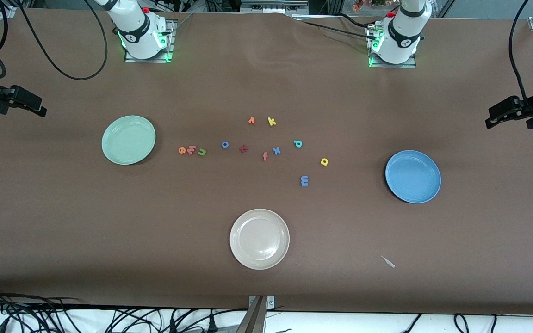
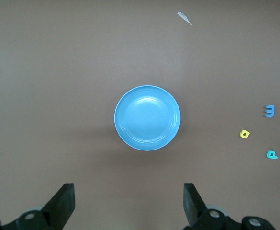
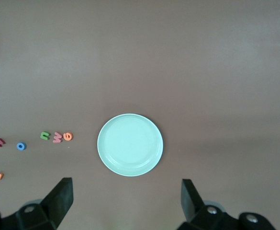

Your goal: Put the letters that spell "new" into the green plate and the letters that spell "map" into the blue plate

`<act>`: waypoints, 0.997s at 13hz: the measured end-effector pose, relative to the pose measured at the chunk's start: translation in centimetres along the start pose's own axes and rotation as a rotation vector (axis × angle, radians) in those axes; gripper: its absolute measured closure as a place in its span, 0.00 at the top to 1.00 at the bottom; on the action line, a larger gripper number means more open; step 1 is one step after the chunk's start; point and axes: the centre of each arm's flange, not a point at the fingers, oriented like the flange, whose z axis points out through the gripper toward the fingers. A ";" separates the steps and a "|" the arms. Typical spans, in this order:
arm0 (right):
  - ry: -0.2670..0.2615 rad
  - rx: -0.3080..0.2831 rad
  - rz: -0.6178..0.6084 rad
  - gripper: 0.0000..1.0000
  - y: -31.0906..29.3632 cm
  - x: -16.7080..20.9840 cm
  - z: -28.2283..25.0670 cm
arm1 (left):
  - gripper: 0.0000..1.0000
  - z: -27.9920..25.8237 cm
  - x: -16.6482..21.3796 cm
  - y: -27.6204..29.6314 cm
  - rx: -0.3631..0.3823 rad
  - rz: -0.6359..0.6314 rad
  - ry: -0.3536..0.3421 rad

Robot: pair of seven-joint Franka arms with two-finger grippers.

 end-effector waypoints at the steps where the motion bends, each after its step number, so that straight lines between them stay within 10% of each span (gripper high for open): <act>1: -0.002 0.000 0.000 1.00 0.0 0.0 0.0 | 1.00 0.2 0.1 0.2 -0.001 0.003 -0.004; 13: -0.076 -0.014 0.012 1.00 -2.5 3.0 6.1 | 1.00 7.6 2.8 8.3 -0.026 0.147 -0.089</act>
